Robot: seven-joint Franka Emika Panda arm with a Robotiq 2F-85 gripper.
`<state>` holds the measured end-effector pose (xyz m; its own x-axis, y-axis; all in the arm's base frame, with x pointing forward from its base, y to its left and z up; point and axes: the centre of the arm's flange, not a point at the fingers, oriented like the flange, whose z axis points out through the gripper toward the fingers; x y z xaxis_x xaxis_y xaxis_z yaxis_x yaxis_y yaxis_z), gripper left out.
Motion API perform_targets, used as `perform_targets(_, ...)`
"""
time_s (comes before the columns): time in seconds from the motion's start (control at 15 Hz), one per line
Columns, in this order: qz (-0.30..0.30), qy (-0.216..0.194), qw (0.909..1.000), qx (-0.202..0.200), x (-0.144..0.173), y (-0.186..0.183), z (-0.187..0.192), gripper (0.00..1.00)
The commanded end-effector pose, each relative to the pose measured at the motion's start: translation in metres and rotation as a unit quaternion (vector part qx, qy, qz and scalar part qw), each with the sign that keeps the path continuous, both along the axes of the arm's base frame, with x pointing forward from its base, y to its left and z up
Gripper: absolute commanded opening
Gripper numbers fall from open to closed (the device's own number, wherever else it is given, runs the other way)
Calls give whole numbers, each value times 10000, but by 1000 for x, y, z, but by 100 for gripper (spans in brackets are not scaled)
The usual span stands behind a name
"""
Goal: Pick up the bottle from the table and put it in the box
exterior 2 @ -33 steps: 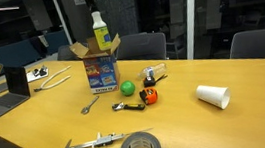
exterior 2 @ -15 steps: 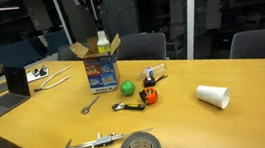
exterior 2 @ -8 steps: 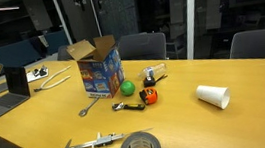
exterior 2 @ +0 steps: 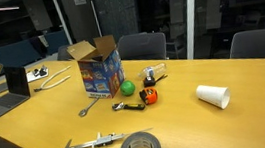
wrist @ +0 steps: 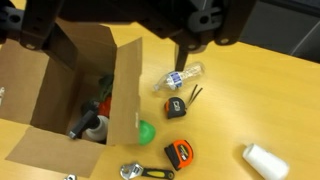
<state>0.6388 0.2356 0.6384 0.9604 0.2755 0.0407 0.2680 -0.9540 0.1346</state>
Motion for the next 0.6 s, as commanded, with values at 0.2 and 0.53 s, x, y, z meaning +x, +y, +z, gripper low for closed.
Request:
perform_targets(0.2, -687, 276, 9973, -2, -70, -98, 3, 100)
perform_targets(0.53, -1302, 647, 9893, 70, -71, -139, -25, 100)
